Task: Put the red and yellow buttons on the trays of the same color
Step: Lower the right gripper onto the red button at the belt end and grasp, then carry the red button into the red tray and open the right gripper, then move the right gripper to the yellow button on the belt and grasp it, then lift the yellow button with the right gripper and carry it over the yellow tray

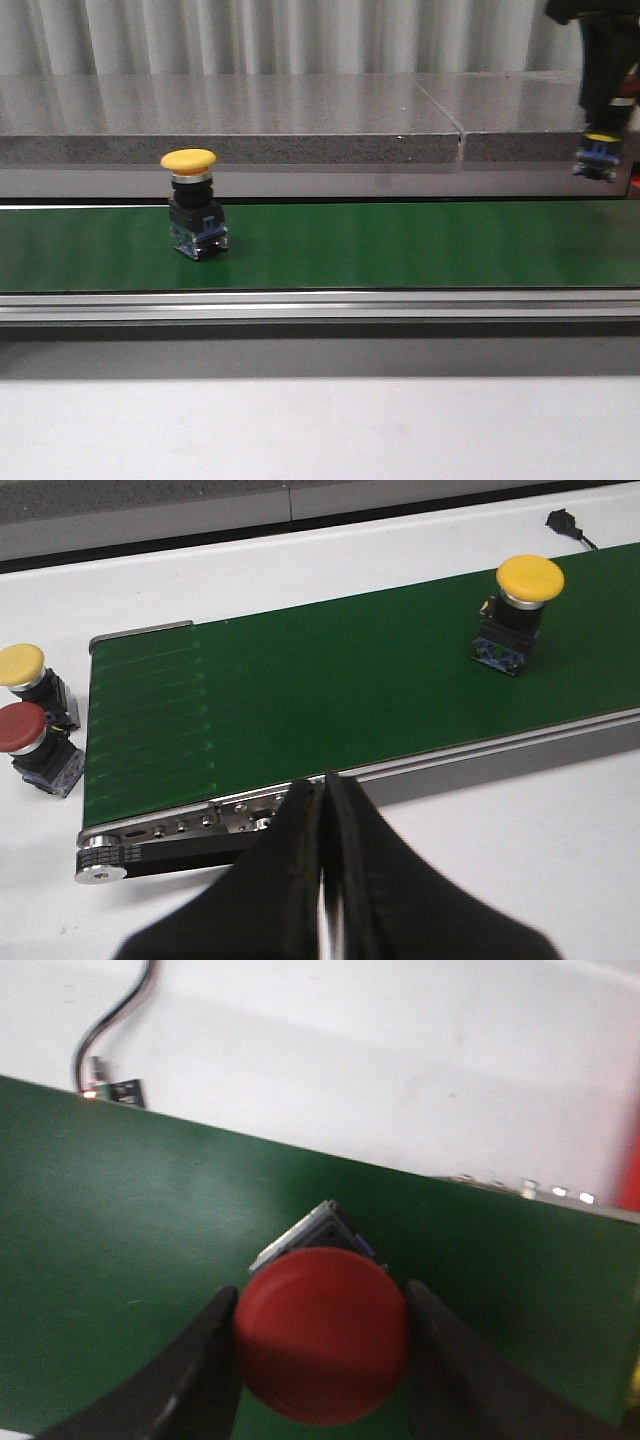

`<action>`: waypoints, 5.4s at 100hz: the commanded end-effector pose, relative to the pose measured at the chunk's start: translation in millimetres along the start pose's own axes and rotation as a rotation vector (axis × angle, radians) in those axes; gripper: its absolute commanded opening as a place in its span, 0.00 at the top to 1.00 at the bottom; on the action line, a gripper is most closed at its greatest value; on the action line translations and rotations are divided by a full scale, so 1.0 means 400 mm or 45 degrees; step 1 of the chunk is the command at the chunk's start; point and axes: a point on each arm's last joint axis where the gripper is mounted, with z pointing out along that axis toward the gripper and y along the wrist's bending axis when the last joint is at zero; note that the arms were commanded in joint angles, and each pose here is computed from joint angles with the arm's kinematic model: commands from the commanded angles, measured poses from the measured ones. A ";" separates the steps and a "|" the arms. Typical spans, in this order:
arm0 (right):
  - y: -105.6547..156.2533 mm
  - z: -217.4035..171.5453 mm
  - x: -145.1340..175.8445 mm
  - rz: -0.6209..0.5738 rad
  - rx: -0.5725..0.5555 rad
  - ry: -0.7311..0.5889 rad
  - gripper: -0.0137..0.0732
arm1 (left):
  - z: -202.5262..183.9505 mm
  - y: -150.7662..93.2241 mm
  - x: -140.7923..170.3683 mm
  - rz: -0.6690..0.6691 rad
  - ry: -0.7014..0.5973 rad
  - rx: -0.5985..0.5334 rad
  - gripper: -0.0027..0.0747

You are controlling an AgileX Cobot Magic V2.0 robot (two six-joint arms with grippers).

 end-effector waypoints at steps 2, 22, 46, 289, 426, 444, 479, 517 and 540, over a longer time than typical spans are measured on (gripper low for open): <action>-0.070 -0.071 -0.012 0.081 0.074 -0.125 0.74 | -0.012 -0.003 -0.034 -0.010 -0.127 0.010 0.99; -0.198 -0.080 0.008 0.248 0.173 -0.137 0.74 | -0.012 -0.003 -0.034 -0.010 -0.127 0.010 0.99; -0.310 -0.079 0.036 0.414 0.259 -0.141 0.74 | -0.012 -0.003 -0.034 -0.010 -0.127 0.010 0.99; -0.183 -0.176 0.158 0.468 0.127 -0.407 0.23 | -0.012 -0.003 -0.034 -0.010 -0.127 0.010 0.99; 0.157 -0.079 0.063 -0.453 -0.247 0.027 0.11 | -0.012 -0.003 -0.034 -0.010 -0.127 0.010 0.99; 0.165 -0.028 0.038 -0.587 -0.257 0.065 0.11 | -0.012 -0.003 -0.034 -0.010 -0.127 0.010 0.99; 0.174 0.044 0.004 -0.620 -0.259 0.085 0.13 | -0.012 -0.003 -0.034 -0.010 -0.127 0.010 0.99; 0.171 0.045 0.009 -0.617 -0.263 0.116 0.68 | -0.012 -0.003 -0.034 -0.010 -0.127 0.010 0.99; 0.167 0.033 0.009 -0.505 -0.254 0.112 0.70 | -0.012 -0.003 -0.034 -0.010 -0.127 0.010 0.99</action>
